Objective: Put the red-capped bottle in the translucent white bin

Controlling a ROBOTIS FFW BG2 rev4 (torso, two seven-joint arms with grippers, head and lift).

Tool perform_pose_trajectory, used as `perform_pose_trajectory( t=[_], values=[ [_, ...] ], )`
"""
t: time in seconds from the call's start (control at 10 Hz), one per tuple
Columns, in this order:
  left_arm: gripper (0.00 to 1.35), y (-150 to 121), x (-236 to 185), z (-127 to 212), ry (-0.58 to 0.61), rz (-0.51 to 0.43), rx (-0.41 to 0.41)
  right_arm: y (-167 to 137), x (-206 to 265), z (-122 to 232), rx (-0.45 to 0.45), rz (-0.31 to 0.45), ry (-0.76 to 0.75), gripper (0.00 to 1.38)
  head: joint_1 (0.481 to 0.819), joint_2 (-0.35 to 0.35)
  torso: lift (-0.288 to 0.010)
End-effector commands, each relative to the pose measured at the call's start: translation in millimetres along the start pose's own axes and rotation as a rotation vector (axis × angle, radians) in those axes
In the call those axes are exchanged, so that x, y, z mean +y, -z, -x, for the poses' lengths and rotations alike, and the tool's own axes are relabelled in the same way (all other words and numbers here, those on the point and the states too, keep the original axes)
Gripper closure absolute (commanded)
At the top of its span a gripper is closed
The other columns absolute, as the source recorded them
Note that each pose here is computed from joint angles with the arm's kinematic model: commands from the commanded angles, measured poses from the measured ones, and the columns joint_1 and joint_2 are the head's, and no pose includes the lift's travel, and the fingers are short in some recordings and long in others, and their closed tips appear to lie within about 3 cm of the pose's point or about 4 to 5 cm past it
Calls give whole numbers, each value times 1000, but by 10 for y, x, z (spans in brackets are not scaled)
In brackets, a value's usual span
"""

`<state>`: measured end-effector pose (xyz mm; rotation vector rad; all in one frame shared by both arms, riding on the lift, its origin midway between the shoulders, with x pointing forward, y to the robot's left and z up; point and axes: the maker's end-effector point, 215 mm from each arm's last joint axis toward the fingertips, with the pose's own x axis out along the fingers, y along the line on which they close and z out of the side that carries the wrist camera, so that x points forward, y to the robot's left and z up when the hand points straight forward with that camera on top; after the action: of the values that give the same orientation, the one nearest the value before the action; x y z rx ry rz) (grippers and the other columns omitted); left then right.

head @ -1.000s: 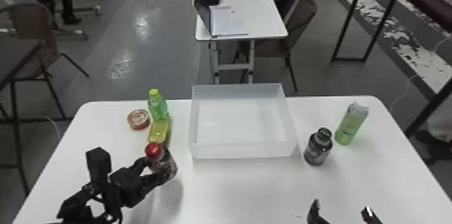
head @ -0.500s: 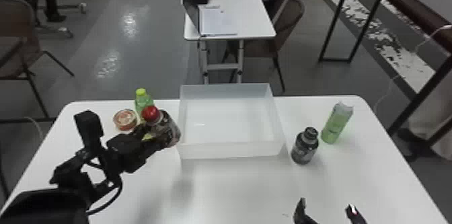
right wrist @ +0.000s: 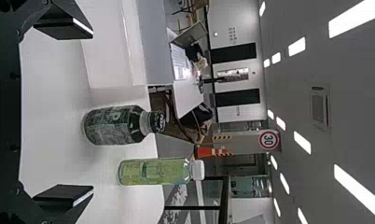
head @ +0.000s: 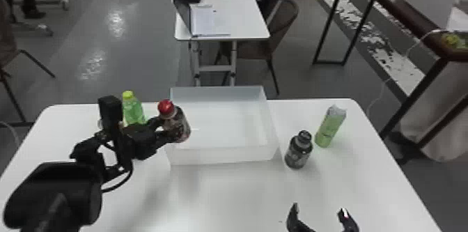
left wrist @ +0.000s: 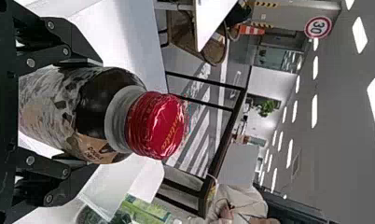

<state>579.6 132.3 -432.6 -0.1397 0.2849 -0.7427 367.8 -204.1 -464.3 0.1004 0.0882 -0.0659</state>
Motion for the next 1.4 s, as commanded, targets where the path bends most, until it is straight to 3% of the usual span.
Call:
perform_pose_trajectory(
  t=[0.0, 0.1, 0.4, 0.5, 0.7, 0.9, 1.1, 1.3],
  values=[
    [728, 89, 80, -145, 6, 21, 32, 7, 1, 0, 1, -1, 1, 124, 695, -84, -16],
    [726, 191, 54, -251, 41, 46, 74, 7, -1, 0, 1, -2, 1, 124, 695, -87, -16],
    [226, 92, -14, -340, 53, 43, 36, 10, 13, -4, 2, -5, -3, 124, 695, -106, -16],
    [160, 81, -26, -337, 53, 51, 23, 11, 11, -4, 2, -7, -3, 124, 695, -109, -16],
    [150, -13, -71, -305, 56, 69, -23, 11, 11, -4, 2, -7, -3, 124, 695, -110, -16],
    [150, -170, -56, -49, 11, 57, -81, 11, 11, -4, 2, -7, -3, 124, 695, -108, -16],
    [150, -151, 21, 440, -79, 77, -147, 6, 29, -9, 1, -8, -6, 124, 695, -89, -16],
    [150, 44, 81, 1008, -192, 85, -166, 6, 29, -9, 1, -8, -6, 124, 695, -38, -16]
  ],
)
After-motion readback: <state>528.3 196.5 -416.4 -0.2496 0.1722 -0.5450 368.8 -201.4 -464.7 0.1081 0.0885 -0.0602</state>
